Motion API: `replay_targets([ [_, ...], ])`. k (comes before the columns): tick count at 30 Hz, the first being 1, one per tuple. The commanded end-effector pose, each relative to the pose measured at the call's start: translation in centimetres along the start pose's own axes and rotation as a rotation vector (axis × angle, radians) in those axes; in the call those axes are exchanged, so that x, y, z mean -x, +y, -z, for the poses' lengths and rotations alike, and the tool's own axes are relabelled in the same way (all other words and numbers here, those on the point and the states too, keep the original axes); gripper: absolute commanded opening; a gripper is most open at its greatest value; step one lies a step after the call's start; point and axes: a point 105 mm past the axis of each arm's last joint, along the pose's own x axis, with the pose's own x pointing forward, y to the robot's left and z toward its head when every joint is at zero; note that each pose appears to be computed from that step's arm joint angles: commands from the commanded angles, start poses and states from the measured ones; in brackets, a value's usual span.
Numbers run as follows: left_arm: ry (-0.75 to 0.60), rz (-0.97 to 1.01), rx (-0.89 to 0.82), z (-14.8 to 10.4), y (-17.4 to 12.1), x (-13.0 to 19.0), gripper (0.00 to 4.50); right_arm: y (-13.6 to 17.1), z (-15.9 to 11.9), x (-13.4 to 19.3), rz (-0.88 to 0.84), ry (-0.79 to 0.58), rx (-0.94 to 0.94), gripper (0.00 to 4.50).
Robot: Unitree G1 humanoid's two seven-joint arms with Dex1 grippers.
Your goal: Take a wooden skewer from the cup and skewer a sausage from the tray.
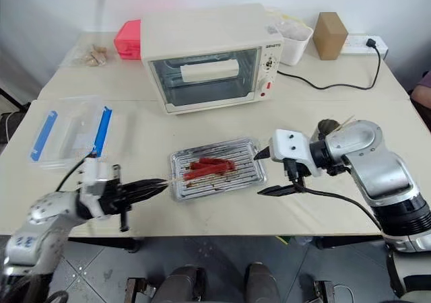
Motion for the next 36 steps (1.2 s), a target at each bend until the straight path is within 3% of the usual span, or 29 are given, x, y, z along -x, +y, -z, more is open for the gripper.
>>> replay_targets([
  [1, -0.101, -0.198, -0.022, -2.5, 0.9, 3.2, 0.00, -0.5, -2.8, 1.2, 0.066, -0.333, 0.088, 4.48],
  [3, -0.150, -0.304, -0.017, -3.2, 1.5, 4.4, 0.00, -0.9, -3.9, 1.7, 0.124, -0.496, 0.108, 4.48],
  [8, -0.301, -0.747, -0.027, -4.4, 1.9, 10.9, 0.00, -0.7, -4.8, 1.9, 0.203, -0.707, 0.011, 4.48],
  [13, -0.397, -1.083, -0.025, -5.1, 2.6, 15.5, 0.00, 0.2, -5.7, 1.2, 0.215, -0.762, 0.055, 4.48],
  [18, -0.342, -1.137, -0.022, -5.9, 5.1, 15.1, 0.00, 0.9, -5.1, 0.4, 0.186, -0.733, 0.053, 4.48],
  [22, -0.157, -1.116, 0.008, -4.9, 10.2, 12.7, 0.00, 1.0, -5.2, 0.0, 0.158, -0.722, 0.062, 4.48],
  [27, -0.064, -1.182, 0.026, -4.4, 14.0, 12.5, 0.00, 1.2, -5.5, -0.1, 0.149, -0.713, 0.068, 4.48],
  [31, 0.023, -1.193, 0.028, -3.4, 15.3, 12.1, 0.00, 1.3, -5.5, 0.0, 0.159, -0.702, 0.074, 4.48],
  [35, 0.023, -1.207, 0.079, -2.8, 15.3, 12.4, 0.00, 1.4, -5.4, 0.2, 0.172, -0.691, 0.070, 4.48],
  [36, 0.036, -1.215, 0.076, -2.7, 15.2, 12.6, 0.28, 1.4, -5.3, 0.3, 0.177, -0.689, 0.068, 4.50],
])
